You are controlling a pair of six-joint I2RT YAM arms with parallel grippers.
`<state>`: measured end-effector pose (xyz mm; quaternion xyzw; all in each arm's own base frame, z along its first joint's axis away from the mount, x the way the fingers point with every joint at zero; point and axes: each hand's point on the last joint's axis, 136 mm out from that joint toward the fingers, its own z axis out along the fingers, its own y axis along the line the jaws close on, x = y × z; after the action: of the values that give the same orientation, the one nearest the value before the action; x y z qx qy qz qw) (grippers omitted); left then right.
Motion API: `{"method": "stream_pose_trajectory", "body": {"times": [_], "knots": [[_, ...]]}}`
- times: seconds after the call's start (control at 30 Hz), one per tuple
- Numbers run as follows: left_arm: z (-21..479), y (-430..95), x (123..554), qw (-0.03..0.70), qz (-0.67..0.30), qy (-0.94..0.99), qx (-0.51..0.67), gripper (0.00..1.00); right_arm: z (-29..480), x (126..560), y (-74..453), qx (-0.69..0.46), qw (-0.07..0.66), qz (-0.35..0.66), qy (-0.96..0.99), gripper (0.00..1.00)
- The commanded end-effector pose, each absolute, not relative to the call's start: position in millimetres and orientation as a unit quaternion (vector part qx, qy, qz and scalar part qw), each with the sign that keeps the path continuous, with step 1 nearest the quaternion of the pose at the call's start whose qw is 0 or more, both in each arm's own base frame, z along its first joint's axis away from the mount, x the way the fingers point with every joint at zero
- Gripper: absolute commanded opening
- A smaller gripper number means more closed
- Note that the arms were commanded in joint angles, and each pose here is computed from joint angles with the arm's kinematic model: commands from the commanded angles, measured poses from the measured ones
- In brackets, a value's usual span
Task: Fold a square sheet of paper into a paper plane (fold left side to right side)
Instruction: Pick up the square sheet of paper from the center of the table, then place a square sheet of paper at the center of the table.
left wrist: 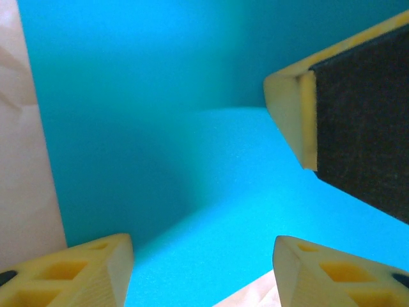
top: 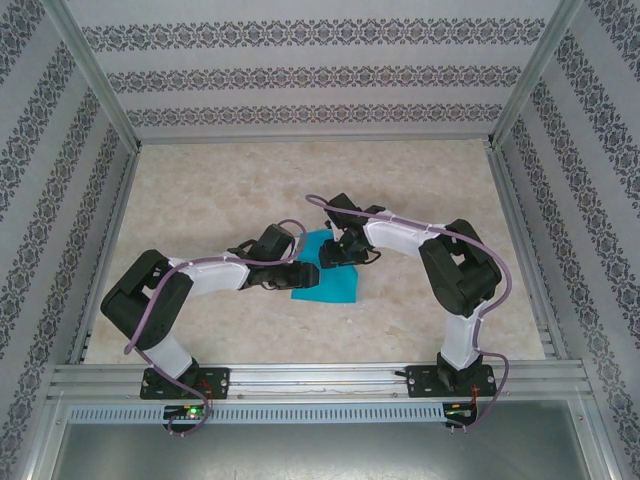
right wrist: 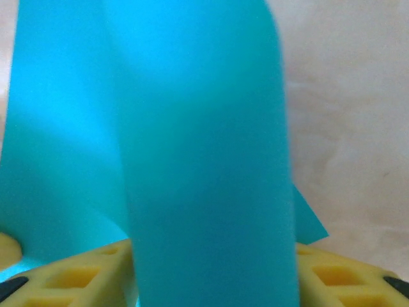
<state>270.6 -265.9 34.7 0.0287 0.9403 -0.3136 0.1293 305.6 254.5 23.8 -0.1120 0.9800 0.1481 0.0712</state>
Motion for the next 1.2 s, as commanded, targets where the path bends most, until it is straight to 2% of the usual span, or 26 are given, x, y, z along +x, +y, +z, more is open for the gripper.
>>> {"method": "stream_pose_trajectory", "body": {"times": [0.0,0.13,0.27,0.43,0.67,0.93,1.17], "knots": [[53.2,-262.2,272.6,0.151,-0.332,0.931,0.023,0.63,39.9,298.9,258.3,-0.118,0.074,0.187,0.972,0.49],[78.2,-244.6,277.0,0.186,-0.341,0.921,0.015,0.67,54.3,292.6,262.7,-0.124,0.082,0.238,0.960,0.40],[99.7,-222.8,278.6,0.214,-0.361,0.908,0.004,0.73,79.5,287.5,265.9,-0.133,0.101,0.302,0.939,0.38],[132.9,-207.1,280.3,0.239,-0.447,0.862,-0.003,0.79,124.3,279.3,262.7,-0.146,0.137,0.377,0.904,0.34],[201.6,-210.6,276.3,0.294,-0.556,0.776,0.055,0.85,202.4,260.5,252.8,-0.168,0.203,0.479,0.837,0.30],[260.4,-218.3,258.1,0.334,-0.602,0.712,0.135,0.91,279.7,230.0,246.4,-0.212,0.248,0.568,0.756,0.29],[291.3,-221.2,244.6,0.355,-0.621,0.675,0.182,0.94,312.0,205.2,256.0,-0.256,0.246,0.606,0.712,0.29]]}}
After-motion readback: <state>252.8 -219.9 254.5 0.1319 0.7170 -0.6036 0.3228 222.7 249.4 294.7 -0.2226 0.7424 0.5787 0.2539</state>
